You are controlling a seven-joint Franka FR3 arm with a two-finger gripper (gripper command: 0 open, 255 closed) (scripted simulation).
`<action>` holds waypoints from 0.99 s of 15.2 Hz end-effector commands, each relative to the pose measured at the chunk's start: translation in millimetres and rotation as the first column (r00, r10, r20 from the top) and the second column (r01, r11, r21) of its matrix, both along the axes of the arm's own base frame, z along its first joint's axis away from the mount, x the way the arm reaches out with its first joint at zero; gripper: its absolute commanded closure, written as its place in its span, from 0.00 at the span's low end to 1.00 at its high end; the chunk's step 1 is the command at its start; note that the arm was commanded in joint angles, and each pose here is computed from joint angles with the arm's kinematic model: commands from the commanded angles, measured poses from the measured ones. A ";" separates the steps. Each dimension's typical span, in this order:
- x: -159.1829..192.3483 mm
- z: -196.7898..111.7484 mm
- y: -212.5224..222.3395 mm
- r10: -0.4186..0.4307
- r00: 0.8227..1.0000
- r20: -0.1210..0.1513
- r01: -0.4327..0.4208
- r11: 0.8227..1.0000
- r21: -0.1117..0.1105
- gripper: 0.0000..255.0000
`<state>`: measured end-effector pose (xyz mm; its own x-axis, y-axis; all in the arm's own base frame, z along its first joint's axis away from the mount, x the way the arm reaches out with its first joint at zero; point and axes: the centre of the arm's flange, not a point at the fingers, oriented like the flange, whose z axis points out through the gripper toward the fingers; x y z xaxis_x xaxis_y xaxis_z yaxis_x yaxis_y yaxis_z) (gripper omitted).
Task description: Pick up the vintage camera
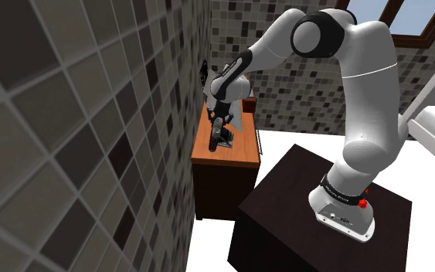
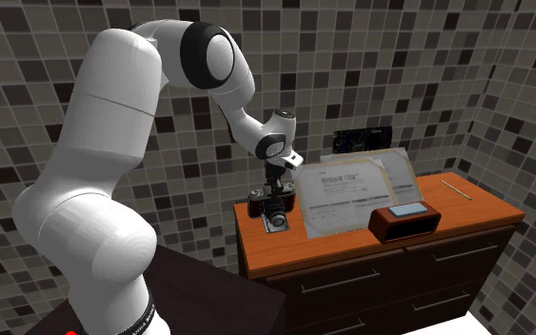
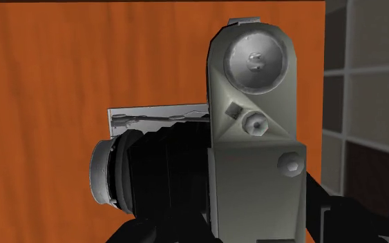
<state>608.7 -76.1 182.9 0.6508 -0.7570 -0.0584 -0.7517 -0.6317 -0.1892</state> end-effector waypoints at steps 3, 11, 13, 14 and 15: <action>-0.9 -0.8 -0.6 0.000 1.000 -0.001 0.000 1.000 0.000 1.00; -0.9 41.4 -0.6 0.000 1.000 -0.001 0.000 1.000 0.000 1.00; -0.9 52.0 -0.6 0.000 1.000 -0.001 0.000 1.000 0.000 1.00; -0.9 57.3 -0.6 0.000 1.000 -0.001 0.000 1.000 0.000 1.00; -0.9 62.5 -0.6 0.000 1.000 -0.001 0.000 1.000 0.000 1.00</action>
